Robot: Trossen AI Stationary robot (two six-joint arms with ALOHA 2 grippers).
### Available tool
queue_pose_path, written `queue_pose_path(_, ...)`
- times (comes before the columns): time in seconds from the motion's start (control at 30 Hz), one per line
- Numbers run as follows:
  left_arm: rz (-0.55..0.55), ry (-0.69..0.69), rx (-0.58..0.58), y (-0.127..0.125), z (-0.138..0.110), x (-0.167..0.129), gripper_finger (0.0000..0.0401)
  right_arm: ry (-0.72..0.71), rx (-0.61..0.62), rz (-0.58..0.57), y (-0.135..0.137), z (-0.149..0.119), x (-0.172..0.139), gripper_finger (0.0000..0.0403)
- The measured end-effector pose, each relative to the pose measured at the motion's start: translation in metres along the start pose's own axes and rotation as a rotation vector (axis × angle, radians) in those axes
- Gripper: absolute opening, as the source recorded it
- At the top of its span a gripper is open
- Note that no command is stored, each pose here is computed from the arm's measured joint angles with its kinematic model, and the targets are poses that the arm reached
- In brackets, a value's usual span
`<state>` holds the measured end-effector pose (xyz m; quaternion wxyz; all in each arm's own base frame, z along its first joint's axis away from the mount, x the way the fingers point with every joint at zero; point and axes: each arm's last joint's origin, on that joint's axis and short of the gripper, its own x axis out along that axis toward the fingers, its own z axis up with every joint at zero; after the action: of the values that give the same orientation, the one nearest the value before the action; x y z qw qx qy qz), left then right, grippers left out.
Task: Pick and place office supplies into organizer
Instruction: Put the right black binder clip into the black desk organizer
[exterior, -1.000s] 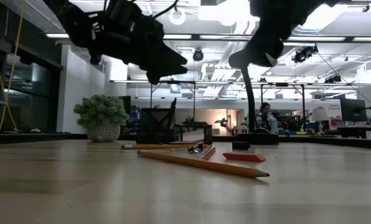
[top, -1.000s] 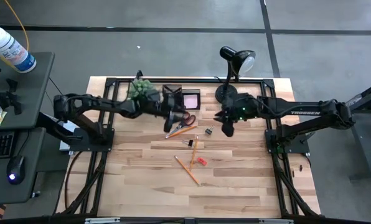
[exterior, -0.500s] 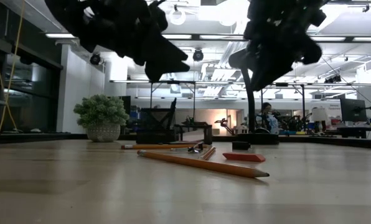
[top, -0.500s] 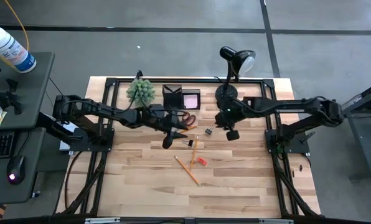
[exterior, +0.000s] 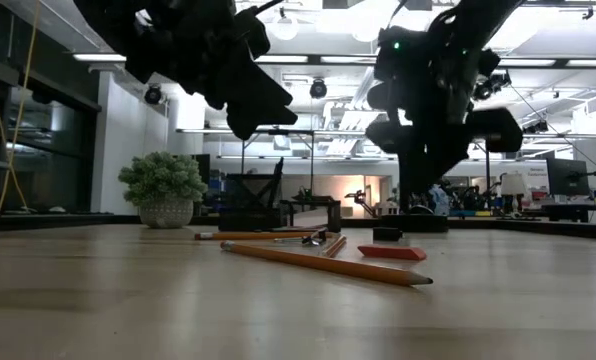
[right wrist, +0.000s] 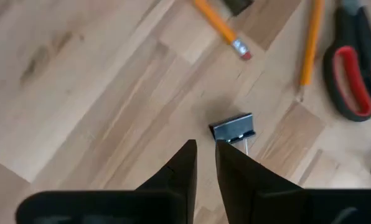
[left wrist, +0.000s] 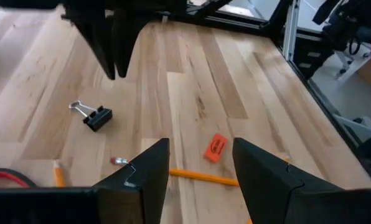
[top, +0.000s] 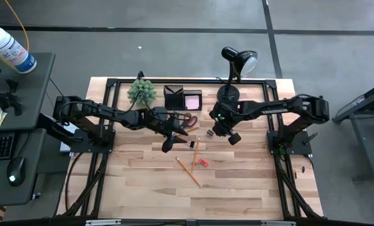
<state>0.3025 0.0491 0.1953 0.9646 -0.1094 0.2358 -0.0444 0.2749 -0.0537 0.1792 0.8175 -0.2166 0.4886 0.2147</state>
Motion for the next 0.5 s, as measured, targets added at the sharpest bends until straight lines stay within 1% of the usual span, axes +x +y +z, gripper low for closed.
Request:
queue_pose_path(0.23, 0.000, -0.001, -0.026, 0.000, 0.000, 0.000, 0.0163, 0.025, -0.087, -0.056, -0.008, 0.000, 0.018, 0.0066)
queue_pose_path(0.3, 0.000, -0.001, -0.031, 0.000, 0.000, 0.000, 0.0163, 0.037, -0.112, -0.055, -0.009, -0.001, 0.023, 0.0069)
queue_pose_path(0.43, -0.001, -0.001, -0.035, 0.000, 0.000, 0.000, 0.0163, 0.080, -0.120, -0.048, -0.010, -0.005, 0.032, 0.0072)
queue_pose_path(0.5, -0.011, 0.000, -0.040, 0.000, 0.000, 0.000, 0.0163, 0.095, -0.121, -0.072, -0.012, -0.005, 0.033, 0.0072)
